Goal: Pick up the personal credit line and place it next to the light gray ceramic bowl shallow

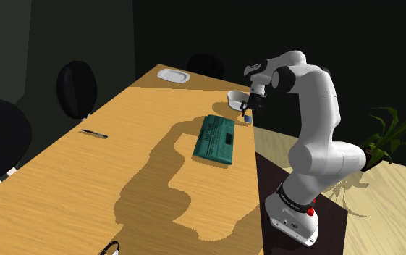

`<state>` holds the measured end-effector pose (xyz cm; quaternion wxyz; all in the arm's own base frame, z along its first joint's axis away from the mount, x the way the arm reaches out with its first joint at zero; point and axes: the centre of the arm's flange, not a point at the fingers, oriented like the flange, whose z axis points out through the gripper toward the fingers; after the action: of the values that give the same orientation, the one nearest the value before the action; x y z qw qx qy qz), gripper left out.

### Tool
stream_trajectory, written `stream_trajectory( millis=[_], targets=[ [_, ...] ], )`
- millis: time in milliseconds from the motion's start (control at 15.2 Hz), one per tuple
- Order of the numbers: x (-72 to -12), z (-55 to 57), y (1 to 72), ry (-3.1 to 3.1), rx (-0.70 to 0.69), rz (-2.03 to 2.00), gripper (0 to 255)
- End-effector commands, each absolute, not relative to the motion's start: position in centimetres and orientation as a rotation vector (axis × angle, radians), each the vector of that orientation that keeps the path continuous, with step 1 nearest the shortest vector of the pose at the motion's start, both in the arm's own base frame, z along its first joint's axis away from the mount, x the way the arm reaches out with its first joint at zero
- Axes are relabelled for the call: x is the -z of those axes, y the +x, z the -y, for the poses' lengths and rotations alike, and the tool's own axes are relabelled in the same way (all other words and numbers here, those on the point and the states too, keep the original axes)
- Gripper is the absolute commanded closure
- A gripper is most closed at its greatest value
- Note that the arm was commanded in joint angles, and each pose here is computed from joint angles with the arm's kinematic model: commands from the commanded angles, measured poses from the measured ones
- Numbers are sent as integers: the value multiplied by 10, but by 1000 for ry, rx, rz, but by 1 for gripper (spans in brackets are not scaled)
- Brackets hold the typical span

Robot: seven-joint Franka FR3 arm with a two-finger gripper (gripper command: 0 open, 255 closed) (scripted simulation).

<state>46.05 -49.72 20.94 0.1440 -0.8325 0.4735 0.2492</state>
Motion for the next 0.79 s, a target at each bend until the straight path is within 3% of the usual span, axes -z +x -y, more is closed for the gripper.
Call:
stream_trajectory(
  millis=[0,396,726],
  targets=[
    [-209,497,461,-2400,-718,-1365,0],
    [-251,521,474,-2400,-718,-1365,0],
    [-251,521,474,-2400,-718,-1365,0]
  ],
)
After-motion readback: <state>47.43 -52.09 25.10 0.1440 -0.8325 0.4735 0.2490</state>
